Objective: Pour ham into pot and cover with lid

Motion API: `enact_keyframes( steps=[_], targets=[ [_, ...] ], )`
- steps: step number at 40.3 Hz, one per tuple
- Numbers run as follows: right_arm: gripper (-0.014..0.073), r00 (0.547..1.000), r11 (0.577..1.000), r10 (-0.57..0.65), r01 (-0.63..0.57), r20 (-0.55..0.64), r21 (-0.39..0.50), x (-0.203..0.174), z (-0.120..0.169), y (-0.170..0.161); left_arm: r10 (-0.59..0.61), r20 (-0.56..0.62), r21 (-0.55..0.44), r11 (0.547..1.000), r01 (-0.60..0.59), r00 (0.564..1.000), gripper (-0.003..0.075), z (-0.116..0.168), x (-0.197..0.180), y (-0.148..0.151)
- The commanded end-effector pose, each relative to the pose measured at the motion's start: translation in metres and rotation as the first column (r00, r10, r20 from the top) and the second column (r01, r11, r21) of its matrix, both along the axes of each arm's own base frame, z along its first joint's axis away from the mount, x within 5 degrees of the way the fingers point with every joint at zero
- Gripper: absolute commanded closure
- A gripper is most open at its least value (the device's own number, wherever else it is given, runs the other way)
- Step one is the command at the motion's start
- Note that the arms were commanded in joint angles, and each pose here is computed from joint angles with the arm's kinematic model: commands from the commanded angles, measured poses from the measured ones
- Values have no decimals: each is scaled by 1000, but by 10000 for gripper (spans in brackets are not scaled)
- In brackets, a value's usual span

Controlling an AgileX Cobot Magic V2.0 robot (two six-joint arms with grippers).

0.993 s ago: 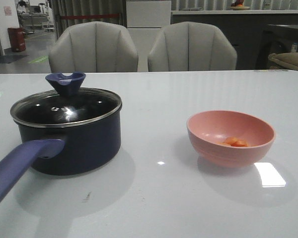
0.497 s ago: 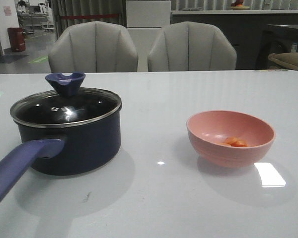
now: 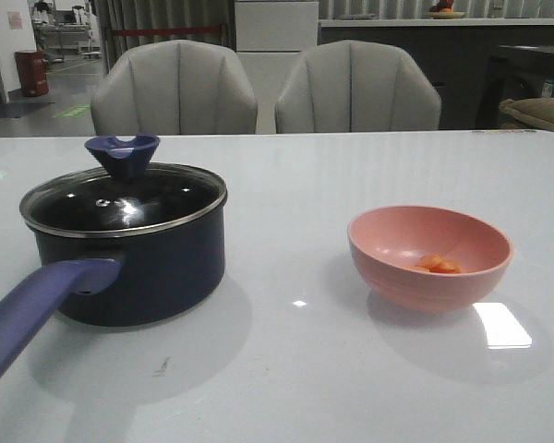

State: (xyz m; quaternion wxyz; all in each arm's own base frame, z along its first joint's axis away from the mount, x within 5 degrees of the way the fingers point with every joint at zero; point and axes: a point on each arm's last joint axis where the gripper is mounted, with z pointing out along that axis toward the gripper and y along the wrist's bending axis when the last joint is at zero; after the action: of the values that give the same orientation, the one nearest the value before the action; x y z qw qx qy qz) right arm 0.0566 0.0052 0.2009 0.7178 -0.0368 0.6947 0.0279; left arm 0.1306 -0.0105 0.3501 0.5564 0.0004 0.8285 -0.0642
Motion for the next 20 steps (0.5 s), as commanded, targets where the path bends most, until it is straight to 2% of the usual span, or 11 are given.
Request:
enact_keyframes(
  steps=[1,8,17,20],
  targets=[
    [436,993,1000,-8,9,114,-5,-3,11,-1,-12,-32,-9,1000,12,999,173,27,18,-1],
    [436,993,1000,-8,9,114,-5,-3,11,-1,-80,-198,-21,997,77,977,173,39,60,-12],
    [436,993,1000,-8,9,114,-5,-3,11,-1,-210,-295,-41,977,207,932,174,41,110,-50],
    [436,993,1000,-8,9,114,-5,-3,11,-1,-219,-327,-32,975,221,919,174,36,125,-64]
  ],
)
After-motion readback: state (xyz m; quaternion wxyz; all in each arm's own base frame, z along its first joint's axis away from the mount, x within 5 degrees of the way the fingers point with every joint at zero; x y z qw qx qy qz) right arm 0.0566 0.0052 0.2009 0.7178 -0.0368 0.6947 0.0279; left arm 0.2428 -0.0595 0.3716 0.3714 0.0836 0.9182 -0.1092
